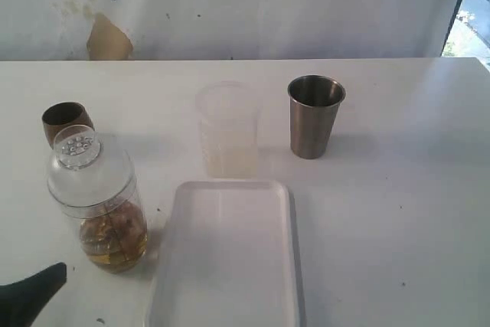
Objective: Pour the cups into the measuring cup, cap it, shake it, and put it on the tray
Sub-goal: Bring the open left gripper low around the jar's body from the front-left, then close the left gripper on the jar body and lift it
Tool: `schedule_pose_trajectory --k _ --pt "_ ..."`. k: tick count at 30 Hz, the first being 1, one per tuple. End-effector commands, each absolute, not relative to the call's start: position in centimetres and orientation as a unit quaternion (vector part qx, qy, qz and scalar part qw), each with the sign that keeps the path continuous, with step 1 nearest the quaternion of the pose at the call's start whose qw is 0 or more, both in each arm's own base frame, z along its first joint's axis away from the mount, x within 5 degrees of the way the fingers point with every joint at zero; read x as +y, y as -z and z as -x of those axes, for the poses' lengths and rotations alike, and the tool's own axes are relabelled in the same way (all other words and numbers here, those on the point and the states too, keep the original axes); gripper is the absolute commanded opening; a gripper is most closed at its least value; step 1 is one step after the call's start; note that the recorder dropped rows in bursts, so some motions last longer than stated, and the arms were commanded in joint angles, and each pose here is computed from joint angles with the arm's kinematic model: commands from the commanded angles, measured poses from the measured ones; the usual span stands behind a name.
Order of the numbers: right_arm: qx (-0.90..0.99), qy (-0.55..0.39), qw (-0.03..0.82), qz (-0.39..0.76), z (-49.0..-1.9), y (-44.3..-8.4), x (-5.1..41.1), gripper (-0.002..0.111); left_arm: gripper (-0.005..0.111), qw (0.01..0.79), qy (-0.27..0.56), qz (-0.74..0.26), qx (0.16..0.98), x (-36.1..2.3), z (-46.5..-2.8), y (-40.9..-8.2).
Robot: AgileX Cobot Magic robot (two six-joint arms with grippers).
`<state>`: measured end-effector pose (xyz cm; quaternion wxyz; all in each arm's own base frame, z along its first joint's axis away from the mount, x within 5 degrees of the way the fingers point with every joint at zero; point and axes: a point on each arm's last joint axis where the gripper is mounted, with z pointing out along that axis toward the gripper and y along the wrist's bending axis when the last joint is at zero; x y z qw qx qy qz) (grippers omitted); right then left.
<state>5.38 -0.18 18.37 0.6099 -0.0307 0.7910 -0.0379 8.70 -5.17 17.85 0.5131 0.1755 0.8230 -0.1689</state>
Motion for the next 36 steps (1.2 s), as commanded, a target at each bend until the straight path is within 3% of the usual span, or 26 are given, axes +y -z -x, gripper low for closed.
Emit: schedule_pose_trajectory --k 1,7,14,20,25,31,36 --pt "0.791 0.039 0.611 0.028 -5.4 -18.2 -0.2 0.000 0.105 0.564 0.172 -0.156 0.793 -5.0 -8.9 -18.3" --pt "0.791 0.039 0.611 0.028 -5.4 -18.2 -0.2 0.000 0.105 0.583 0.218 -0.285 0.728 -6.9 -7.8 -19.0" --pt "0.791 0.039 0.611 0.028 -5.4 -18.2 -0.2 0.000 0.105 0.573 0.218 -0.275 0.741 -7.5 -8.7 -18.6" --pt "0.791 0.039 0.611 0.028 -5.4 -18.2 -0.2 0.000 0.105 0.580 0.163 -0.227 0.765 -7.6 -11.0 -17.4" --pt "0.791 0.039 0.611 0.028 -5.4 -18.2 -0.2 0.000 0.105 0.555 0.144 -0.249 0.780 -8.2 -11.7 -16.0" --pt "0.791 0.039 0.611 0.028 -5.4 -18.2 -0.2 0.000 0.105 0.580 0.130 -0.208 0.777 -8.4 -13.1 -15.2" --pt "0.791 0.039 0.611 0.028 -5.4 -18.2 -0.2 0.000 0.105 0.560 0.132 -0.247 0.780 -9.5 -13.7 -14.0"
